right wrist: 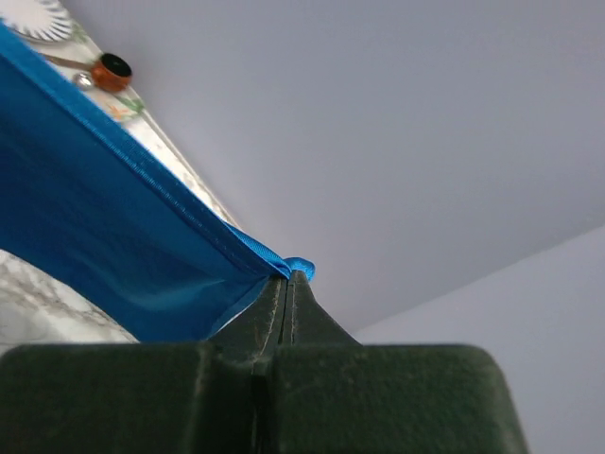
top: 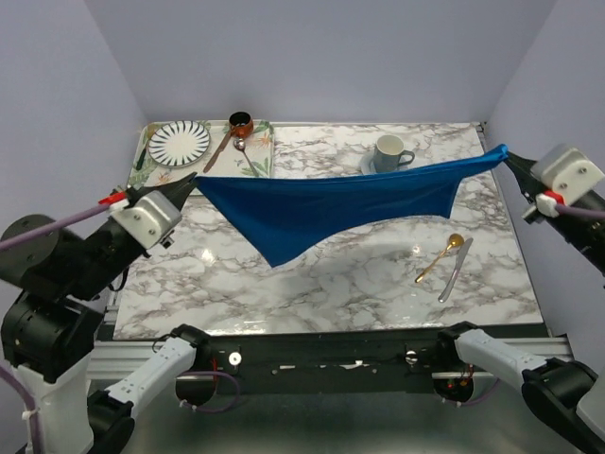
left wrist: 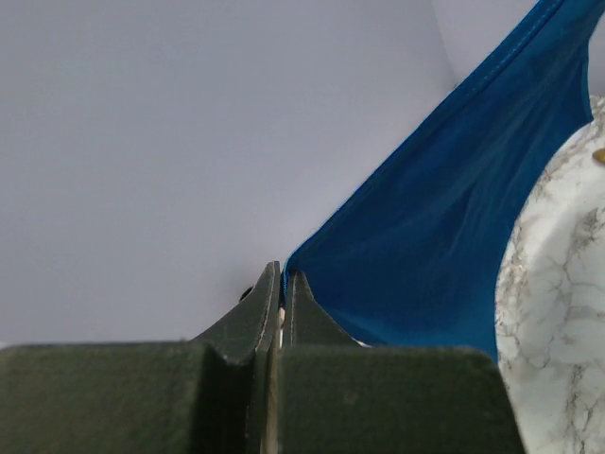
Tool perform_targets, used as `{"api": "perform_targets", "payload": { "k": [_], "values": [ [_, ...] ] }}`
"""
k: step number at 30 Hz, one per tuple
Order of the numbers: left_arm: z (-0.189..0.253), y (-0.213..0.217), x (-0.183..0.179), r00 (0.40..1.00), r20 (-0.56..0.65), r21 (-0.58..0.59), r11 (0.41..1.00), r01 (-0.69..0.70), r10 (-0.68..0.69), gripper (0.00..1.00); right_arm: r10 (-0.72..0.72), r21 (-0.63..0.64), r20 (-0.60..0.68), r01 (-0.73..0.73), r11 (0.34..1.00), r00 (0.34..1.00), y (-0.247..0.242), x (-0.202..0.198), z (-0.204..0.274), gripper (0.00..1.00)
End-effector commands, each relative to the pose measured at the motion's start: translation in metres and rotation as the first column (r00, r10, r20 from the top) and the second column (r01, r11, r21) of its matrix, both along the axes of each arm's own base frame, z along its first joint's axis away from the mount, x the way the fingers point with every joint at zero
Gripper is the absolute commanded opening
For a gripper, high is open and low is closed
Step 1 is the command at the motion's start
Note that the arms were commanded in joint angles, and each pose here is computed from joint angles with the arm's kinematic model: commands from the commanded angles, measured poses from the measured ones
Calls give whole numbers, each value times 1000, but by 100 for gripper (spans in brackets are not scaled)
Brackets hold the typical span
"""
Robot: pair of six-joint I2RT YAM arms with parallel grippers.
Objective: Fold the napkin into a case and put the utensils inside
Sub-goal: Flatten out the crumpled napkin at the center of the board.
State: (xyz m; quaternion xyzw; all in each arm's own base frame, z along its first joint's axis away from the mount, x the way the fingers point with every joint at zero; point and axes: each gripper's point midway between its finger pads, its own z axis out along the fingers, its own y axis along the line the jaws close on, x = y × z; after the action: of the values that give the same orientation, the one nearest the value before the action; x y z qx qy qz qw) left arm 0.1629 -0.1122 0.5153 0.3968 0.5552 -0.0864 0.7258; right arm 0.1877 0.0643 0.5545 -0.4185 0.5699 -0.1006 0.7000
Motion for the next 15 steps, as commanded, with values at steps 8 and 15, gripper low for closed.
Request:
{"api": "perform_targets", "payload": {
  "k": [8, 15],
  "values": [
    [-6, 2, -8, 995, -104, -76, 997, -13, 5, 0, 237, 35, -260, -236, 971, 936, 28, -56, -56, 1],
    [-63, 10, 69, 944, -251, 3, 975, -222, 215, 0, -3, -59, -420, -24, 998, 907, 18, 26, -124, 1]
  ]
}}
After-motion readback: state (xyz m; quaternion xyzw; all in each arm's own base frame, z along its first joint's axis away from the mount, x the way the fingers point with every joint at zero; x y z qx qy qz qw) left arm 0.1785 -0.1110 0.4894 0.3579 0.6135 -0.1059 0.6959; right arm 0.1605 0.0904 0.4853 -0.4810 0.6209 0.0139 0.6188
